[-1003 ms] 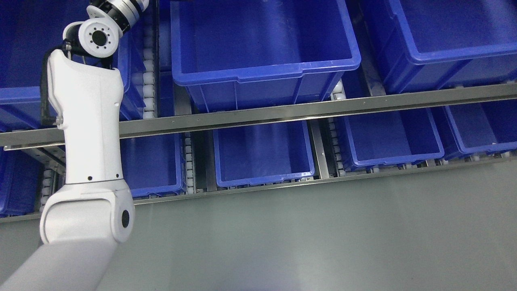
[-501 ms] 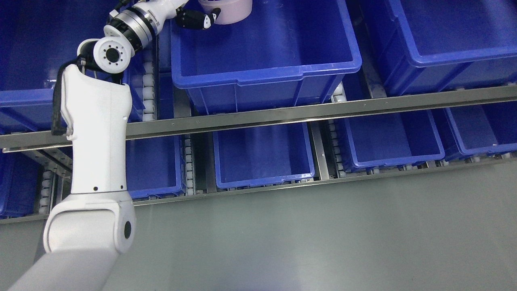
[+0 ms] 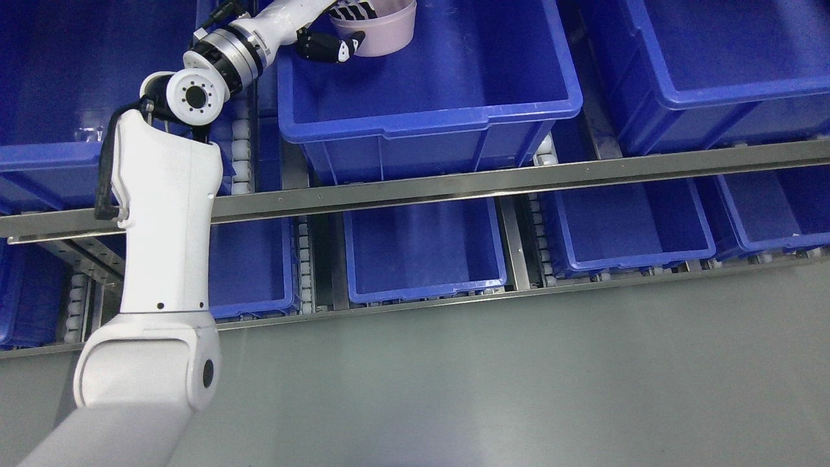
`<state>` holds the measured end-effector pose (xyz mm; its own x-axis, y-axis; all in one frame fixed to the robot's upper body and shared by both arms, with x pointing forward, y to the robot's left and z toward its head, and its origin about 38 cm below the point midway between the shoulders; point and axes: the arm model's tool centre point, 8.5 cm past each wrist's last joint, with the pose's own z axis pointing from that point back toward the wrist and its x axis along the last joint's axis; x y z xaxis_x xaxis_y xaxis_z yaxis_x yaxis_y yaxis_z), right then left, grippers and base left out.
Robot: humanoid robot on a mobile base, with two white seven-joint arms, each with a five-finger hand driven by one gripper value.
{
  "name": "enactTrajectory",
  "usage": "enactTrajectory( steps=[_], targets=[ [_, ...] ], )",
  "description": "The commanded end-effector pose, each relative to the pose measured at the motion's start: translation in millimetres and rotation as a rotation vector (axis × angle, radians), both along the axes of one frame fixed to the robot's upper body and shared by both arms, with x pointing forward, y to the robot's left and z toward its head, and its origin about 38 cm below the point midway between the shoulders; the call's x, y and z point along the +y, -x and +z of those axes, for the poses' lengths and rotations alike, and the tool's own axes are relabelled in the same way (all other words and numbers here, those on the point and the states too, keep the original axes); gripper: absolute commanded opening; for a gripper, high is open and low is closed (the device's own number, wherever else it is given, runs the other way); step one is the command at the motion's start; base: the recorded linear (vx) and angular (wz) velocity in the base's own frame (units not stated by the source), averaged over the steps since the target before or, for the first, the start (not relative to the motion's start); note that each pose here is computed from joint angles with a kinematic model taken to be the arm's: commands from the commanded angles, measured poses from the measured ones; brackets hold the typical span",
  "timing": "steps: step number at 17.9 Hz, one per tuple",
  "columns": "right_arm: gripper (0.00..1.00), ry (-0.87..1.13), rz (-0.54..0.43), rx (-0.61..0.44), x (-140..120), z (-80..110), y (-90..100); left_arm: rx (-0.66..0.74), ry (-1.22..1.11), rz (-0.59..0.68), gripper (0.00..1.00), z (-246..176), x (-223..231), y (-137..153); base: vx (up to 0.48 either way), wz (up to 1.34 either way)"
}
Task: Stack pink IKEA bowls on left shelf middle
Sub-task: 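Lower the stacked bowls into the middle blue bin with the left hand, then release the bowls and raise the left hand out of the bin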
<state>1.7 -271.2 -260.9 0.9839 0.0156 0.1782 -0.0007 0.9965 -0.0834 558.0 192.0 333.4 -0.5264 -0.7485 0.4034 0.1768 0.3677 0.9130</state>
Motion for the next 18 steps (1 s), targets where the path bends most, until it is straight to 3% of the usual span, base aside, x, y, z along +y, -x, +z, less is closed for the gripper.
enactTrajectory(
  steps=[1,4,6,9,12,14,18],
  targets=[
    [1.0,0.019,-0.001,0.0,-11,1.1,0.1,0.041,-0.001,-0.003,0.38,-14,-3,-4,0.0,0.0],
    [1.0,0.019,-0.002,0.0,-12,1.1,0.1,0.039,0.01,0.0,0.55,-14,-1,-4,0.002,0.01],
    [1.0,0.019,-0.001,0.0,-11,1.1,0.1,0.019,0.086,-0.012,0.61,-8,2,-3,0.005,0.02],
    [1.0,0.019,-0.001,0.0,-11,1.1,0.1,-0.114,0.496,-0.027,0.67,18,16,0,0.0,0.0],
    [1.0,0.019,-0.002,0.0,-12,1.1,0.1,-0.277,0.952,0.17,0.78,32,51,1,-0.003,-0.01],
    [1.0,0.019,-0.001,0.0,-11,1.1,0.1,-0.35,1.202,0.271,0.79,36,71,5,-0.004,-0.06],
    [1.0,0.019,-0.002,0.0,-12,1.1,0.1,-0.342,1.255,0.304,0.84,40,75,19,0.004,-0.02]
  ],
)
